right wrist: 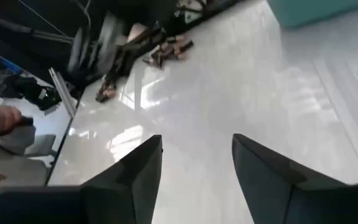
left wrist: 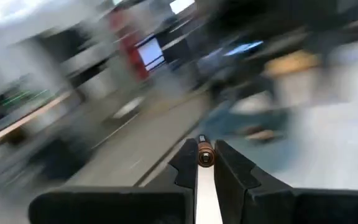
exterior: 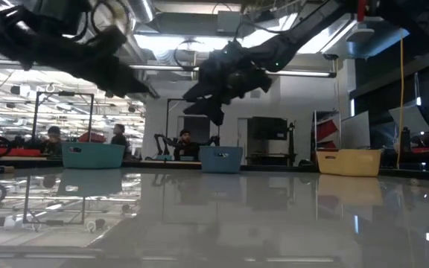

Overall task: Sort batteries
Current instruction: Put the brown battery into the green bin, then put the brown battery into the dark green bin

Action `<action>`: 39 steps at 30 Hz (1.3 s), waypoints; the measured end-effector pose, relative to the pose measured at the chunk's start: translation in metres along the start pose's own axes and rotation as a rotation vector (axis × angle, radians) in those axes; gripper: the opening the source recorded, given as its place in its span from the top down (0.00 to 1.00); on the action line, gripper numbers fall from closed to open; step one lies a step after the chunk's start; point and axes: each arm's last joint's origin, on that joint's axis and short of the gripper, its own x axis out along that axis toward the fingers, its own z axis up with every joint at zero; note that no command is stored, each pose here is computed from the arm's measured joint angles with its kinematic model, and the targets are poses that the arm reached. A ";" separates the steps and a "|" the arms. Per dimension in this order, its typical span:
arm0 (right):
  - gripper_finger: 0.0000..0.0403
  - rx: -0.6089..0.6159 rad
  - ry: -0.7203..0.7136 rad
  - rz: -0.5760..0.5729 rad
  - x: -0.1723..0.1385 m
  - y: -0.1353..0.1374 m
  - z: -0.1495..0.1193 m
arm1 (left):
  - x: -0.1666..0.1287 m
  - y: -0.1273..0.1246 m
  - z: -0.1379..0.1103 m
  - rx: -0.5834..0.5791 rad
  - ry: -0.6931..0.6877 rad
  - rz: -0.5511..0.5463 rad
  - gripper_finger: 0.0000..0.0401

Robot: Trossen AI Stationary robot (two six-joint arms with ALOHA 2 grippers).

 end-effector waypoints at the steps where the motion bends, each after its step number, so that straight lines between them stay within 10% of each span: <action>1: 0.52 0.003 0.009 -0.002 -0.001 0.000 -0.001 | 0.004 0.005 0.001 0.002 0.050 0.064 0.94; 15: 0.53 -0.120 0.066 -0.027 -0.019 0.038 0.006 | 0.038 0.087 -0.032 -0.499 0.664 0.311 0.88; 23: 0.53 -0.162 0.106 -0.071 -0.024 0.064 0.007 | 0.042 0.090 -0.044 -0.496 0.751 0.301 0.78; 34: 0.53 0.009 0.401 -0.361 -0.040 0.124 -0.021 | 0.032 0.087 -0.012 -0.377 0.531 0.177 0.66; 39: 0.53 0.174 0.649 -0.623 -0.040 0.168 -0.056 | 0.018 0.070 0.019 -0.371 0.290 -0.041 0.66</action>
